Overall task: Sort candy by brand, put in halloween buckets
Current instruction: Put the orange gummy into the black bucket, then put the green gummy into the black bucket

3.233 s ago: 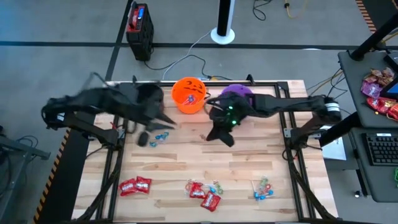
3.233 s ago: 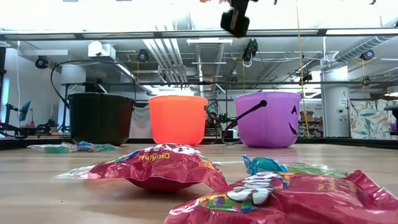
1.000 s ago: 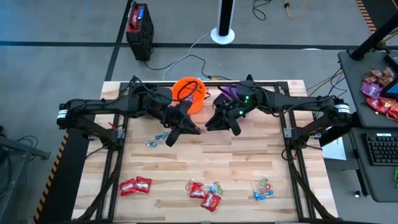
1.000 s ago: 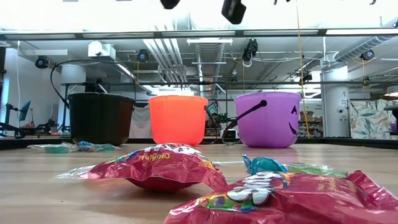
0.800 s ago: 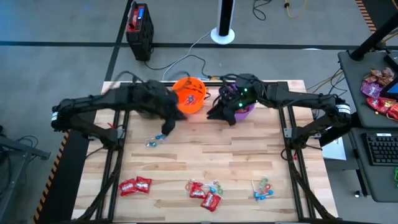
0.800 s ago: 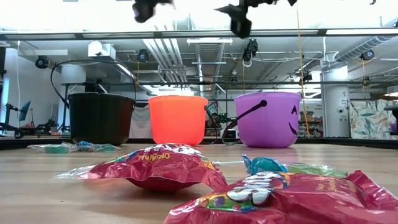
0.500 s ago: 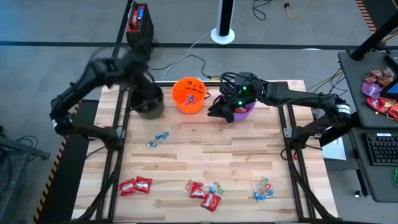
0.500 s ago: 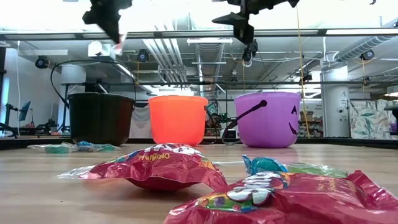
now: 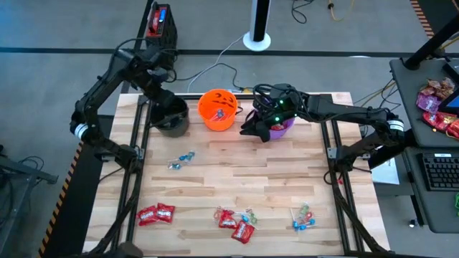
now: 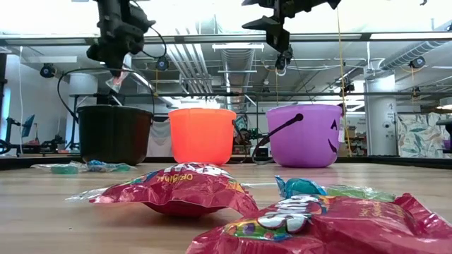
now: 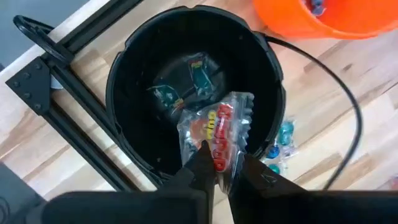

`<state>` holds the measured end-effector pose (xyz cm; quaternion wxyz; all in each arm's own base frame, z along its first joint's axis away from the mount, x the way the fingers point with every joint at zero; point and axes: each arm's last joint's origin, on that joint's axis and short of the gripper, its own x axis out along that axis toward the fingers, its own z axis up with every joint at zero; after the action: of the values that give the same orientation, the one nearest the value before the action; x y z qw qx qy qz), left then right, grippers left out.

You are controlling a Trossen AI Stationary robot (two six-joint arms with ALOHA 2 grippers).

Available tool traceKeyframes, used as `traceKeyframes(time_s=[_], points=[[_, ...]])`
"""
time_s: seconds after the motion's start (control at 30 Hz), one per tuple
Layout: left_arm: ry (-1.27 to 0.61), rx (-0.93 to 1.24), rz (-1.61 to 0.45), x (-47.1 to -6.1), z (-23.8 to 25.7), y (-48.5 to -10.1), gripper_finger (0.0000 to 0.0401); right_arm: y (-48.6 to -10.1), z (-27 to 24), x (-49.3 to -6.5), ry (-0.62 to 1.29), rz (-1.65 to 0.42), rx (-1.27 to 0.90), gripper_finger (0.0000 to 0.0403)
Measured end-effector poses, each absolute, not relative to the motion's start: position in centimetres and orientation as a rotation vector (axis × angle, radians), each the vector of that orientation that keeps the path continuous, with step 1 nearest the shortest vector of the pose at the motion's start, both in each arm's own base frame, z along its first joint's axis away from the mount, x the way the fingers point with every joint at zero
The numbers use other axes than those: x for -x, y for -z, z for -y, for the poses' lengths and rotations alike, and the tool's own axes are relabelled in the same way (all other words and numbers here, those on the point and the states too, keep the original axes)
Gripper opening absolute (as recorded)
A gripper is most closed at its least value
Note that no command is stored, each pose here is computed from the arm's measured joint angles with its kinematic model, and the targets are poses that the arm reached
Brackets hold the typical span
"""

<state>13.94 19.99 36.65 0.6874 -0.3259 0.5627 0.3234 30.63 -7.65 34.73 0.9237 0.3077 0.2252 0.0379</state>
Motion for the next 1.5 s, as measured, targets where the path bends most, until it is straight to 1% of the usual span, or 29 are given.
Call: traceKeyframes(time_s=[0.27, 0.37, 0.43, 0.53, 0.67, 0.73, 0.83, 0.93, 1.03, 1.1, 1.27, 1.4, 1.5], points=[[-0.773, 0.686, -1.312, -14.0, -20.5, -36.2, 0.0066, -34.5, 7.6, -30.5, -0.069, -0.492, -0.652, 0.0185], [-0.773, 0.695, -1.286, -14.0, -20.1, -36.5, 0.0077, -34.0, 7.4, -30.2, -0.050, -0.556, -0.722, 0.0185], [-0.742, 0.711, -1.208, -14.4, -19.5, -37.1, 0.0079, -33.5, 6.9, -29.8, -0.043, -0.636, -0.801, 0.0185], [-0.630, 0.686, -1.050, -15.5, -18.0, -38.1, 0.0079, -32.7, 4.9, -29.2, -0.049, -0.800, -0.932, 0.0183], [-0.507, 0.557, -0.853, -17.2, -15.0, -39.9, 0.0077, -31.6, 0.7, -28.5, -0.029, -1.036, -1.038, 0.0178], [-0.440, 0.476, -0.762, -17.9, -13.3, -40.9, 0.0077, -31.2, -1.8, -28.2, 0.000, -1.119, -1.066, 0.0175], [-0.329, 0.361, -0.631, -18.9, -10.8, -42.1, 0.0076, -30.6, -5.2, -27.6, 0.070, -1.244, -1.109, 0.0172], [-0.265, 0.262, -0.531, -19.4, -8.8, -43.3, 0.0076, -29.5, -8.4, -26.2, 0.169, -1.365, -1.153, 0.0172], [-0.231, 0.190, -0.478, -19.5, -7.4, -44.1, 0.0076, -27.9, -10.9, -24.3, 0.323, -1.516, -1.196, 0.0173], [-0.226, 0.158, -0.461, -19.5, -6.9, -44.3, 0.0076, -26.6, -12.1, -23.1, 0.418, -1.577, -1.217, 0.0176], [-0.251, 0.140, -0.463, -19.6, -6.8, -44.3, 0.0076, -22.2, -13.2, -21.2, 0.611, -1.629, -1.291, 0.0183], [-0.246, 0.120, -0.480, -20.0, -6.9, -44.1, 0.0076, -18.9, -13.0, -20.2, 0.690, -1.616, -1.353, 0.0185], [-0.244, 0.122, -0.495, -20.5, -7.1, -43.8, 0.0076, -17.3, -12.5, -19.4, 0.774, -1.618, -1.362, 0.0185]])
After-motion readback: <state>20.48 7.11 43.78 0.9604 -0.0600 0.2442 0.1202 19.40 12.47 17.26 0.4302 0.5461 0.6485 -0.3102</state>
